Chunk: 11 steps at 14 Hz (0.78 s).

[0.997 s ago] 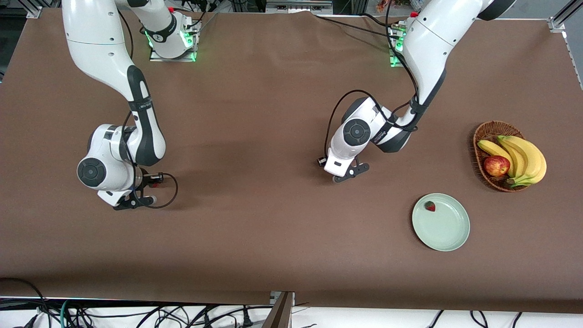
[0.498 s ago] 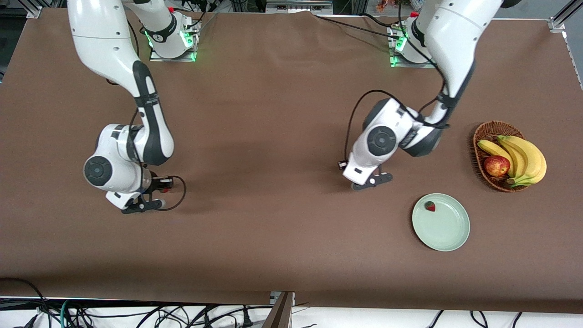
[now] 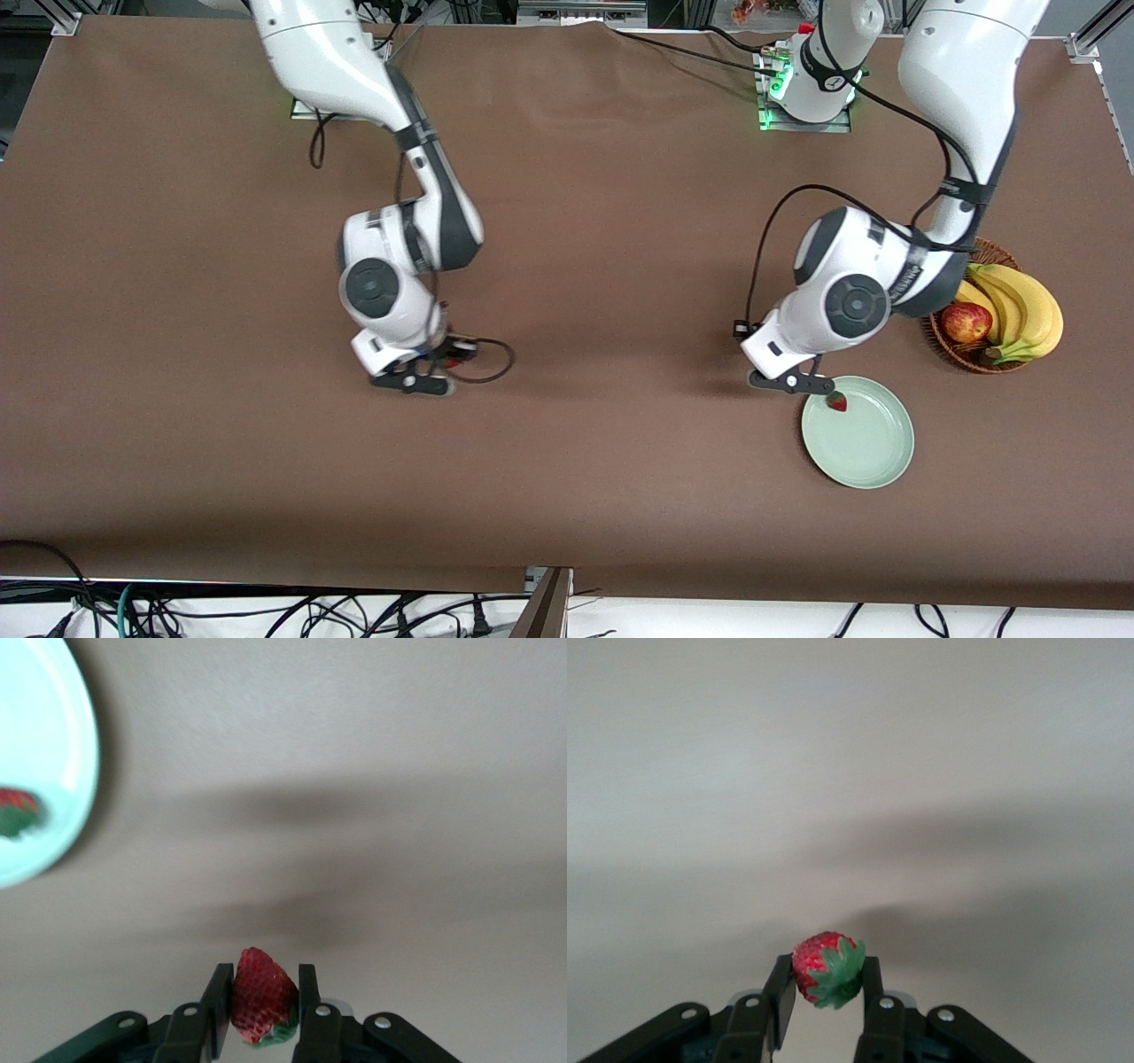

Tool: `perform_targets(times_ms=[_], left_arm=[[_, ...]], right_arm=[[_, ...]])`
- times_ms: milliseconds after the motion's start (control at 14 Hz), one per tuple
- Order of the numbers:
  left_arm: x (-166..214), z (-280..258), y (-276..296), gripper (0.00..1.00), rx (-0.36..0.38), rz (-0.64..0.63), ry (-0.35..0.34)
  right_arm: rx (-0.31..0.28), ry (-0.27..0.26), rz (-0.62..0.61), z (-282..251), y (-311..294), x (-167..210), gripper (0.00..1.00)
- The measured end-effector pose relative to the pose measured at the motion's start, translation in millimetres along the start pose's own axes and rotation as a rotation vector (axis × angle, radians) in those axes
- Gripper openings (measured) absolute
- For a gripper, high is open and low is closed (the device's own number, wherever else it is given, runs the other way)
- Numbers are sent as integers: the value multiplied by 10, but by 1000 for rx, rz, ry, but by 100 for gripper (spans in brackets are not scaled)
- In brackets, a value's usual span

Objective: Collect all strawberries into plate
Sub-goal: 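Place the strawberry on the plate while the right gripper sets the third mid-table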

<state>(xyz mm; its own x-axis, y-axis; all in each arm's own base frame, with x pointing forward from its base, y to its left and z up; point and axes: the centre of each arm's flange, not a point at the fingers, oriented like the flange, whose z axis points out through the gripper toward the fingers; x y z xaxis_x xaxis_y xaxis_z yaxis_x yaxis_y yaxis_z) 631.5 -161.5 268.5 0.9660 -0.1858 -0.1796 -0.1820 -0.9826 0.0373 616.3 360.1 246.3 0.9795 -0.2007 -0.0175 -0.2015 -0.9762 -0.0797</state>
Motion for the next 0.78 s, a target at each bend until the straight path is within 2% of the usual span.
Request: perform_targets(times_ms=[142, 356, 498, 641, 783], left_arm=[[20, -35, -529, 34, -6, 137, 8], [29, -69, -1317, 34, -16, 362, 45], [111, -12, -1630, 34, -17, 534, 79], [252, 92, -1742, 34, -10, 679, 112], [368, 206, -1772, 34, -5, 770, 136]], right_arm=[[64, -7, 65, 36, -481, -248, 35], [203, 31, 135, 192, -1065, -606, 35], [288, 52, 139, 353, -1351, -853, 35], [332, 45, 131, 497, -1546, -1040, 35], [346, 31, 115, 596, -1679, -1164, 35]])
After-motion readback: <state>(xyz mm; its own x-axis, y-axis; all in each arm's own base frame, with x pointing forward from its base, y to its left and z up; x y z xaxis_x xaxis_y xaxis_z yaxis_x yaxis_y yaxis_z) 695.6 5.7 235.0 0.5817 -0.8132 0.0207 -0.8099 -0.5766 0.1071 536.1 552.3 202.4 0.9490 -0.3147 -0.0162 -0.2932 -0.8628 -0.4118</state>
